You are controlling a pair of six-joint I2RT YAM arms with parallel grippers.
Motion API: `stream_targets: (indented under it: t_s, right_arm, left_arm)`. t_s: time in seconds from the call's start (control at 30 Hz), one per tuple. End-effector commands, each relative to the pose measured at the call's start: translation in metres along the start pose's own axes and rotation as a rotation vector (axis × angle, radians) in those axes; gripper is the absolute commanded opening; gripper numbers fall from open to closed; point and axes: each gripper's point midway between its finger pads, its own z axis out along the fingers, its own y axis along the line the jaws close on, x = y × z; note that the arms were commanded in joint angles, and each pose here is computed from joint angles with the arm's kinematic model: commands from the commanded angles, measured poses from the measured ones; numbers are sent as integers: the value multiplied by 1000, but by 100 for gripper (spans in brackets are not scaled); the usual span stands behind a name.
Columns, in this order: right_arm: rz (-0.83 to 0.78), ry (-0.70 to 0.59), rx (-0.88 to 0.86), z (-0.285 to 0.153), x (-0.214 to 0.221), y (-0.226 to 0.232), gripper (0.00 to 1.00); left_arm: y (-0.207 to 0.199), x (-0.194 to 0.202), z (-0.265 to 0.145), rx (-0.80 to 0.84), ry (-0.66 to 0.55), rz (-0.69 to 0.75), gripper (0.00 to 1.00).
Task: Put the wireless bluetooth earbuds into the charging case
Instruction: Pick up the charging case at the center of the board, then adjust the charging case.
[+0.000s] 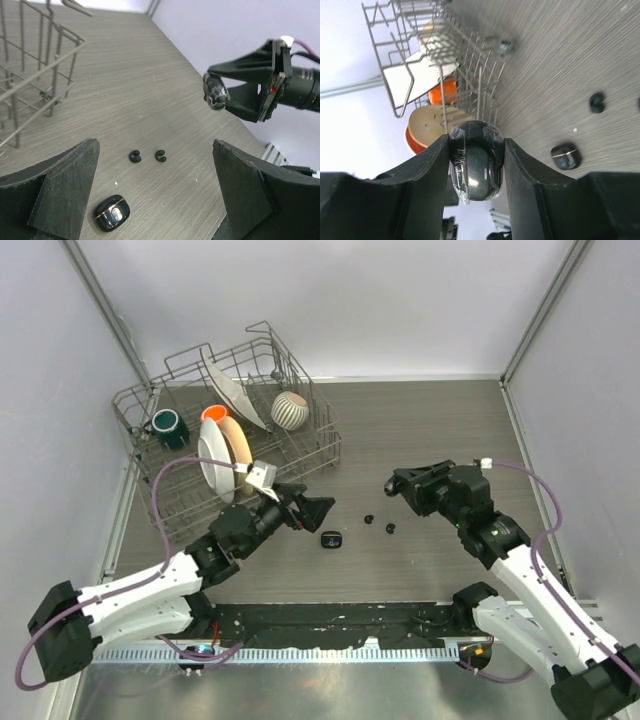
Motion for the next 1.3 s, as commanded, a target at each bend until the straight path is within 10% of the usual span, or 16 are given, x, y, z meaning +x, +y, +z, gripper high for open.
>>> stream_targets:
  t_s: [0.0,1.27]
  right_arm:
    - [106,-17,-140,-2,9,60,1]
    - [106,256,-281,-9,116,105,1]
  left_arm:
    - [-40,-37,16,177,-157,25,99]
    - [-58,-26,61,284,-287,48,53]
